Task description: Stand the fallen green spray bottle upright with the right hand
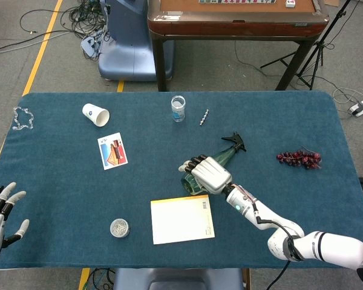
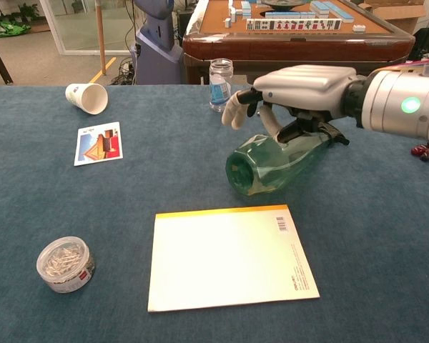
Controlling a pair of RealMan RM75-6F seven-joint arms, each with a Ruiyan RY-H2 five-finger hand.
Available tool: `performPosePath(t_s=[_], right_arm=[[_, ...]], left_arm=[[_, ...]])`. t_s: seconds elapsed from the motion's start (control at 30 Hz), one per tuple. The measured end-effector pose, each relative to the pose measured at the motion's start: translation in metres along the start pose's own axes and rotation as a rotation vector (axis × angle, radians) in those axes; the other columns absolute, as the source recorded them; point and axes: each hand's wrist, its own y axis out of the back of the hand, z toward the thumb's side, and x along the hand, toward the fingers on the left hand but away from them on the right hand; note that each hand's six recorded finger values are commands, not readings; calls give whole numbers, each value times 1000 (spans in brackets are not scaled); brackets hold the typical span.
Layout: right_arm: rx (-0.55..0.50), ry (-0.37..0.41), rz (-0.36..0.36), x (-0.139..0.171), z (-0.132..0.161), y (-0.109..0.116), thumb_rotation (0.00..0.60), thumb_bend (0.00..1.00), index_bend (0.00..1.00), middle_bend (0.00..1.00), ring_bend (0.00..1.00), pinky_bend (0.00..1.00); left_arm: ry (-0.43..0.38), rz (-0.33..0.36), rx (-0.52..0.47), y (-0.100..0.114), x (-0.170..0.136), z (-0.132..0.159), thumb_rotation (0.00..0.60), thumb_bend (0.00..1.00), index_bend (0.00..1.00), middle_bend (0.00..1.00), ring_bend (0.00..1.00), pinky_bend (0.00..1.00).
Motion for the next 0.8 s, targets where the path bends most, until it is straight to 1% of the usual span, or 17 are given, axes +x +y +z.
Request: performPosePath(t_s=[0.1, 0.3, 0.4, 0.53, 0.67, 0.8], right_arm=[[1, 5, 24, 4, 4, -11, 600, 998, 242, 263, 213, 284], [14, 30, 63, 15, 18, -29, 600, 998, 242, 329, 213, 273], [22, 47, 69, 21, 23, -31, 600, 998, 242, 359, 213, 273], [52, 59, 77, 32, 23, -31, 600, 998, 242, 382, 213, 273], [91, 60, 88, 48, 17, -30, 600, 998, 243, 388, 213, 273], [127, 44, 100, 66, 4, -29, 600, 997, 243, 390, 213, 273]], left_arm=[[4, -3, 2, 0, -1, -1, 600, 335, 217, 73, 43, 35], [-1, -3, 2, 0, -3, -1, 600, 334, 218, 73, 43, 35], [3, 0, 0, 1, -4, -2, 600, 335, 218, 73, 42, 35], [0, -5, 1, -1, -4, -2, 600, 334, 218, 73, 42, 35], [-5, -8, 0, -1, -4, 0, 600, 335, 218, 72, 41, 35], [-12, -7, -2, -1, -3, 2, 600, 335, 218, 73, 41, 35]])
